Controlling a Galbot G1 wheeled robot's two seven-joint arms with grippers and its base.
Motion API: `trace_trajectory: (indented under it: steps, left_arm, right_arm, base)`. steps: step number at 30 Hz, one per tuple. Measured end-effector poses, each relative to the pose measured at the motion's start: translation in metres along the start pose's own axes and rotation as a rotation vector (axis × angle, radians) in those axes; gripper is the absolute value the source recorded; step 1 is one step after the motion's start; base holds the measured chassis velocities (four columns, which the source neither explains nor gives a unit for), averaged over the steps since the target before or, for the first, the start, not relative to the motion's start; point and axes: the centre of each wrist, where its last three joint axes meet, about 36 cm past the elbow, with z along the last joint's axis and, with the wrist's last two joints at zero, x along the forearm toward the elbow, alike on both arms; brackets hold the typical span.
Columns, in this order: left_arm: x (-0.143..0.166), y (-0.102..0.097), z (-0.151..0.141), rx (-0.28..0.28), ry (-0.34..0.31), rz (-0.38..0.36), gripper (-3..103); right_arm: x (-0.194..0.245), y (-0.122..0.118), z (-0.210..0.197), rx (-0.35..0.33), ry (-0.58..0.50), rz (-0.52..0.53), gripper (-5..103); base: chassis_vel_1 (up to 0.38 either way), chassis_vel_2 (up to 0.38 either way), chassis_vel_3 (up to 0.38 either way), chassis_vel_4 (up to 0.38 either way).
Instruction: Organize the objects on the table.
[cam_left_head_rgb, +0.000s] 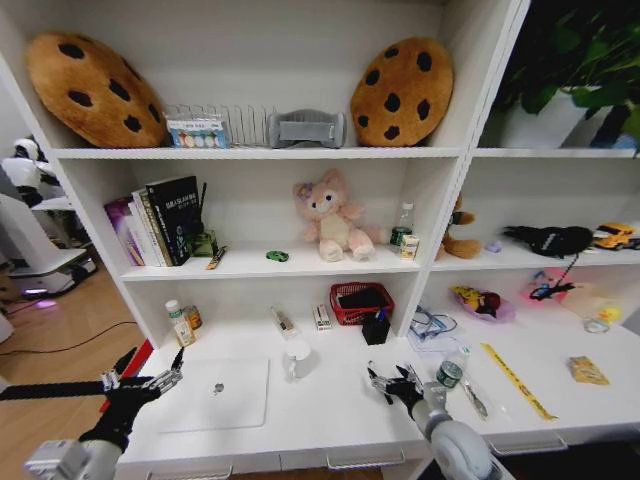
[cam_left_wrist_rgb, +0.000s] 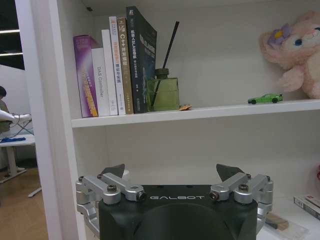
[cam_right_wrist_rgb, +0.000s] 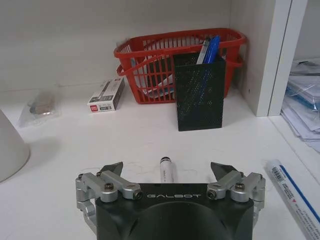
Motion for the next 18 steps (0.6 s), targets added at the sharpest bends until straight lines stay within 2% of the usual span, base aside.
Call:
trace_trajectory:
  steps: [6,8,9,10,11,14,15,16,17,18]
  left_arm:
    - [0.000,0.000,0.000,0.000,0.000,0.000,100]
    - [0.000,0.000,0.000,0.000,0.000,0.000,100]
    - [0.000,0.000,0.000,0.000,0.000,0.000,100]
    - [0.000,0.000,0.000,0.000,0.000,0.000,100]
    - [0.000,0.000,0.000,0.000,0.000,0.000,100]
    - [0.000,0.000,0.000,0.000,0.000,0.000,100]
    - [0.000,0.000,0.000,0.000,0.000,0.000,100]
    - [0.000,0.000,0.000,0.000,0.000,0.000,100]
    - [0.000,0.000,0.000,0.000,0.000,0.000,100]
    - [0.000,0.000,0.000,0.000,0.000,0.000,100]
  right_arm:
    - [-0.016,-0.006,-0.006,0.018,0.010,0.003,93]
    - [-0.020,-0.008,-0.007,0.025,0.019,0.008,83]
    - [-0.020,-0.008,-0.007,0.025,0.019,0.008,83]
    - [-0.020,-0.010,-0.006,0.029,0.027,0.009,77]
    - [-0.020,-0.011,-0.004,0.033,0.034,0.009,66]
    - [-0.020,-0.011,-0.002,0.039,0.039,0.008,66]
    - [-0.020,-0.011,0.001,0.049,0.043,0.003,55]
    - [-0.021,-0.011,0.002,0.053,0.046,-0.005,50]
    - [-0.021,-0.011,0.002,0.053,0.046,-0.005,50]
    - [-0.022,-0.011,0.003,0.053,0.047,-0.013,44]
  base:
    - [0.000,0.000,0.000,0.000]
    - [0.000,0.000,0.000,0.000]
    - [0.000,0.000,0.000,0.000]
    - [0.000,0.000,0.000,0.000]
    - [0.000,0.000,0.000,0.000]
    - [0.000,0.000,0.000,0.000]
    - [0.000,0.000,0.000,0.000]
    - [0.000,0.000,0.000,0.000]
    - [0.000,0.000,0.000,0.000]
    - [0.000,0.000,0.000,0.000]
